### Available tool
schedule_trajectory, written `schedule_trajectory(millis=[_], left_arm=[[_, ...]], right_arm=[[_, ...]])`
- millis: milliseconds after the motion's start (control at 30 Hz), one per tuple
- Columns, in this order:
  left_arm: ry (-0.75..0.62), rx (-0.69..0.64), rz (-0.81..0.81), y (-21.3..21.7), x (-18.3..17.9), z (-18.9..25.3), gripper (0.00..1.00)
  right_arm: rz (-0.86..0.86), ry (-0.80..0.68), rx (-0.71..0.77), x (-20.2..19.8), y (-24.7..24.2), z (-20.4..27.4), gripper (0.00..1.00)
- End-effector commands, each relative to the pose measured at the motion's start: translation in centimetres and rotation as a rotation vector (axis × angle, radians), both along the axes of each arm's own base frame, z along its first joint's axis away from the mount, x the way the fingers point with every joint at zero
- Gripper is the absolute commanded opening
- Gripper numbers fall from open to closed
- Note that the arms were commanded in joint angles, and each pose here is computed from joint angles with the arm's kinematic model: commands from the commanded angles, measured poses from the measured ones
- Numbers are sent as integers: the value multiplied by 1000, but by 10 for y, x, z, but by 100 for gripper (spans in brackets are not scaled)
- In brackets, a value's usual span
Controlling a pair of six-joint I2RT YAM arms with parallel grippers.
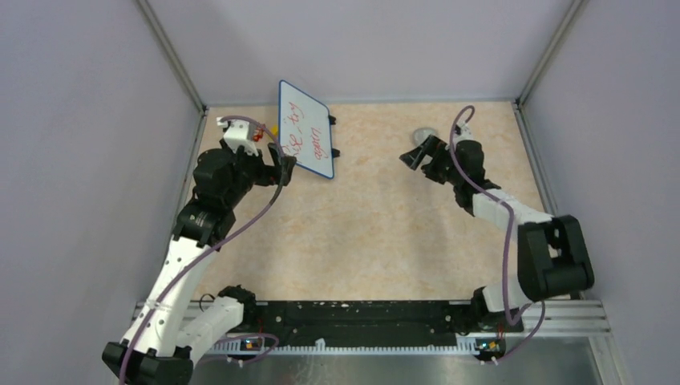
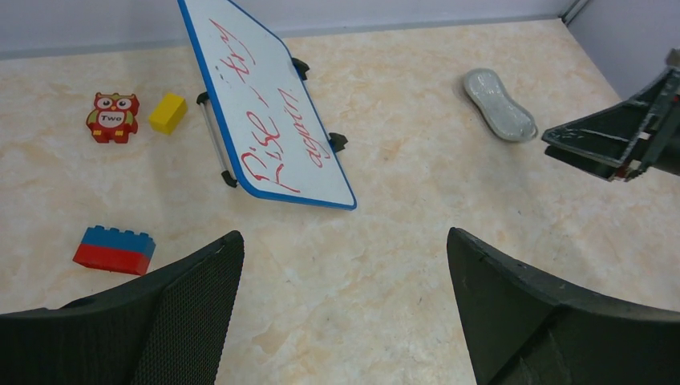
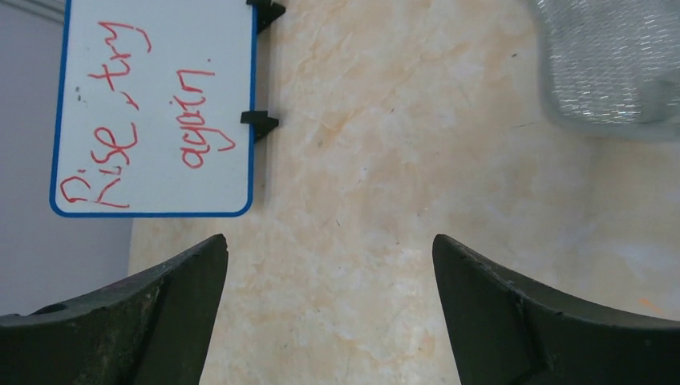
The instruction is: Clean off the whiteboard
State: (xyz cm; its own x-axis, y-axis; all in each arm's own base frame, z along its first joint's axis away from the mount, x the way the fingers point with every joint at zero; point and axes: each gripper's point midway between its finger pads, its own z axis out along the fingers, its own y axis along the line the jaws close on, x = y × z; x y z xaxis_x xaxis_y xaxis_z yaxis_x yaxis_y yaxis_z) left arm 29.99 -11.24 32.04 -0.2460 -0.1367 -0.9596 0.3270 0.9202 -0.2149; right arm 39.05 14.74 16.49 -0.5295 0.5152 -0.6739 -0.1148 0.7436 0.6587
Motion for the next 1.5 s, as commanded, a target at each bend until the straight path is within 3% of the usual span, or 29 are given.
schedule_trajectory(millis=[0, 233, 433, 733, 1300, 1467], left_arm=[[-14, 18, -29, -6, 12, -3, 99], [-2, 8, -26, -11, 30, 18, 99], [-53, -3, -29, -15, 41, 44, 99], [-28, 75, -35, -12, 48, 4, 99], [-46, 81, -7, -3, 38, -4, 99], [-45, 78, 3, -1, 38, -5, 99]], right_arm=[[113, -132, 152, 39, 64, 36, 92], [195, -89, 288, 89, 153, 14, 81], [199, -9, 307, 120, 195, -24, 72], [262, 71, 284, 128, 219, -69, 71], [374, 89, 255, 118, 253, -94, 67], [366, 104, 235, 120, 254, -103, 58]])
